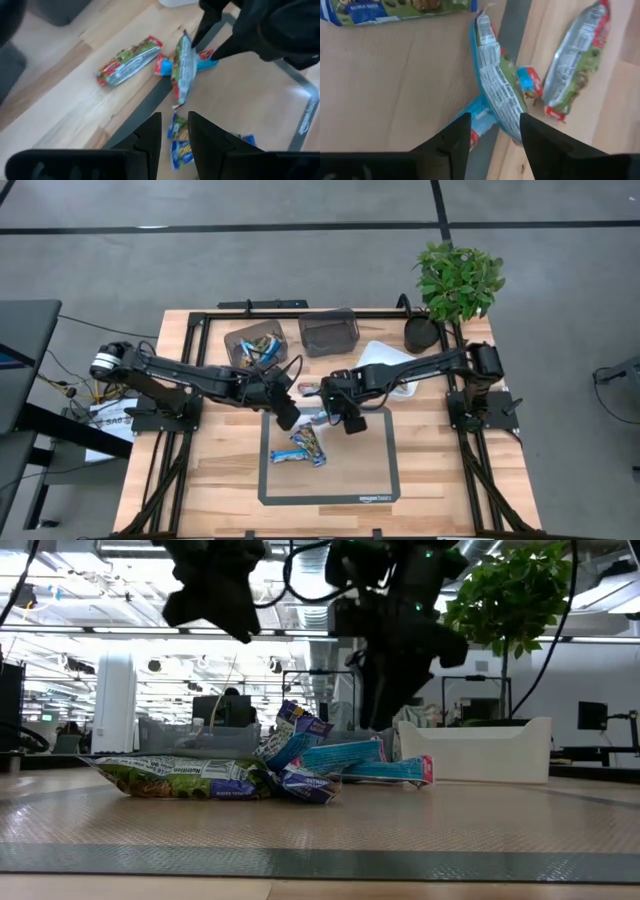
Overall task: Pick and place Granola Bars by type
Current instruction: Put the red granola bar into the white bin
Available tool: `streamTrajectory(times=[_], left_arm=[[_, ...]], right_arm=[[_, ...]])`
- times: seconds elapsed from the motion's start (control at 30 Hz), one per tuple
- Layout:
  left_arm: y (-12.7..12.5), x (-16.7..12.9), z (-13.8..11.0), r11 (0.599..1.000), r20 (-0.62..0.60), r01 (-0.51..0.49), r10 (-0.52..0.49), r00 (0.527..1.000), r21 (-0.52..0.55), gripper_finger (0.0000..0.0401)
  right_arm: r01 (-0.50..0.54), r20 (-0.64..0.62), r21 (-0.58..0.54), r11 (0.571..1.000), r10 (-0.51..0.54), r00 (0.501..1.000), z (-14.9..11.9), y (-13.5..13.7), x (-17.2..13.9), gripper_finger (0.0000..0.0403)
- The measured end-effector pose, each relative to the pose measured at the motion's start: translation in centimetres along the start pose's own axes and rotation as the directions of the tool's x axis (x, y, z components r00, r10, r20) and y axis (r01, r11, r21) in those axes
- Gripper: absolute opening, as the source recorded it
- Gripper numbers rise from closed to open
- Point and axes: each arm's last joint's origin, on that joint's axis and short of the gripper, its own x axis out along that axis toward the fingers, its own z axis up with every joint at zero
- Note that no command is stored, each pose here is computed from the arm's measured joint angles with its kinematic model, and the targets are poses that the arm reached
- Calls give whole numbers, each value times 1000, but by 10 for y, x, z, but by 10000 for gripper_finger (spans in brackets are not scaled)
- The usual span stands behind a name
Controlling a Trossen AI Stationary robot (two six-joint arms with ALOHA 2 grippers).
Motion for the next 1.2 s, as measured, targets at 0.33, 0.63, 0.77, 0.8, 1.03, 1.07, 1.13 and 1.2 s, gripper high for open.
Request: streamTrajectory(times=[0.33,0.63,0.77,0.8,1.03,1.07,1.13,1.2], left_arm=[[6,-13,1,1000,17,-10,9,1000,22,87],[5,-13,1,1000,2,5,-5,1000,22,87],[5,-13,1,1000,4,8,-8,1000,17,86],[5,-13,1,1000,4,8,-8,1000,17,86],[5,-14,1,1000,5,7,-8,1000,16,86],[5,-14,1,1000,6,8,-8,1000,15,86],[5,-13,1,1000,7,9,-9,1000,15,86],[4,-13,1,1000,10,12,-12,1000,20,86]], right_arm=[[25,8,2,1000,-25,1000,-2,-18,12,148],[-86,-84,21,996,88,993,-15,-25,33,146],[-89,-90,23,996,90,992,-15,-25,35,139],[-86,-83,23,996,88,993,-15,-25,35,134],[-91,-96,25,996,93,991,-16,-25,32,47],[-91,-96,26,995,93,991,-16,-25,32,30],[-89,-95,43,995,93,991,-16,-25,32,9],[-86,-95,81,993,93,991,-16,-26,32,11]])
